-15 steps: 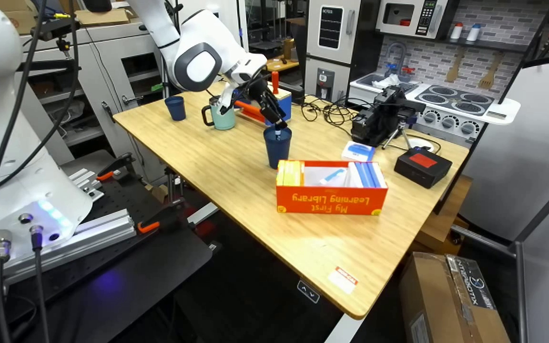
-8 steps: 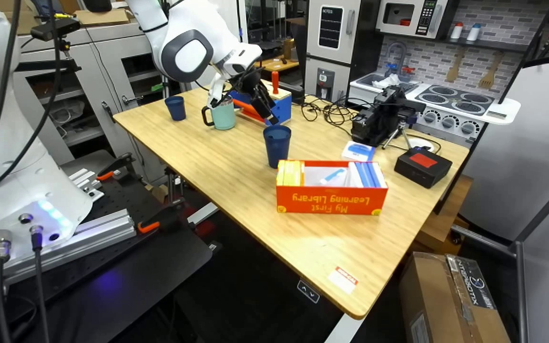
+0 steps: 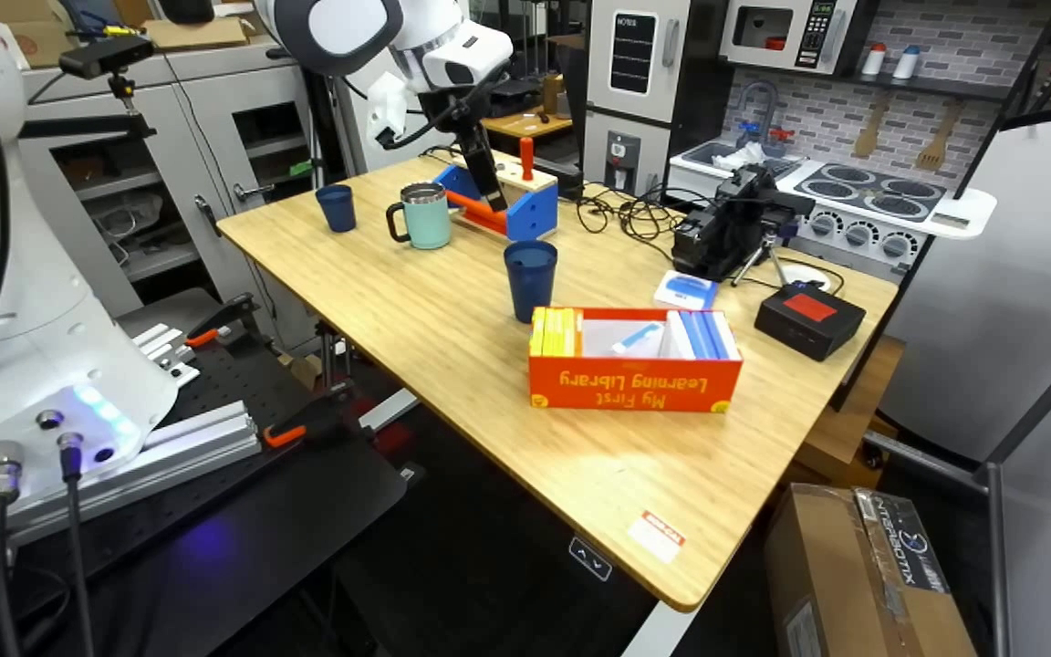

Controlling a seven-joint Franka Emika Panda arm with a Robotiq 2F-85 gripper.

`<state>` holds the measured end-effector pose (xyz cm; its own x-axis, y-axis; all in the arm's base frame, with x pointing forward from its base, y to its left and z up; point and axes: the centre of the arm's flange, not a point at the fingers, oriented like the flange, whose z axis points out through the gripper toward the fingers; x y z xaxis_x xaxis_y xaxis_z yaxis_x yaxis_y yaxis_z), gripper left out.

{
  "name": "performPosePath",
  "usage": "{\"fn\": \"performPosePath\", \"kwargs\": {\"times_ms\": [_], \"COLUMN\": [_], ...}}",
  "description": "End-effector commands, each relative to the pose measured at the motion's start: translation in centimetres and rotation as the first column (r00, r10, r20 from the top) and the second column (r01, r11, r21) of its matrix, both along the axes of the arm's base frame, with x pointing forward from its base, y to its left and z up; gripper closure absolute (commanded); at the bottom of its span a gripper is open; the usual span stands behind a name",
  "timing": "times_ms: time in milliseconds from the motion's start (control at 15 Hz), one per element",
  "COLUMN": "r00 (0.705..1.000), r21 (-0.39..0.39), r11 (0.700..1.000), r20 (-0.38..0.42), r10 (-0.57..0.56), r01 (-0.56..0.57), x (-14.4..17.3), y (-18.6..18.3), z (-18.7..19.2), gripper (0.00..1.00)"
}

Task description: Put the marker inside the cup

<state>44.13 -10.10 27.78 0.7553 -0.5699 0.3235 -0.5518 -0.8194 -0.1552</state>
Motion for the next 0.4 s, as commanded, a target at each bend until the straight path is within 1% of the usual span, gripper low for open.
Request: {"fn": "performPosePath", "kwargs": {"times_ms": [0, 200, 333], "r00": [0.993, 0.985, 0.981], "r21": [0.084, 0.107, 0.095], "r11": [0.996, 0.994, 0.995], "r20": [-0.116, -0.167, -0.191], "r10": [0.037, 0.038, 0.032], "r01": [-0.027, -0.02, -0.014], "x": [-1.2, -1.0, -0.4], "y": [-1.9, -2.5, -1.8], "z": [4.5, 6.7, 8.2], "gripper": [0.0, 0.0, 0.0]}}
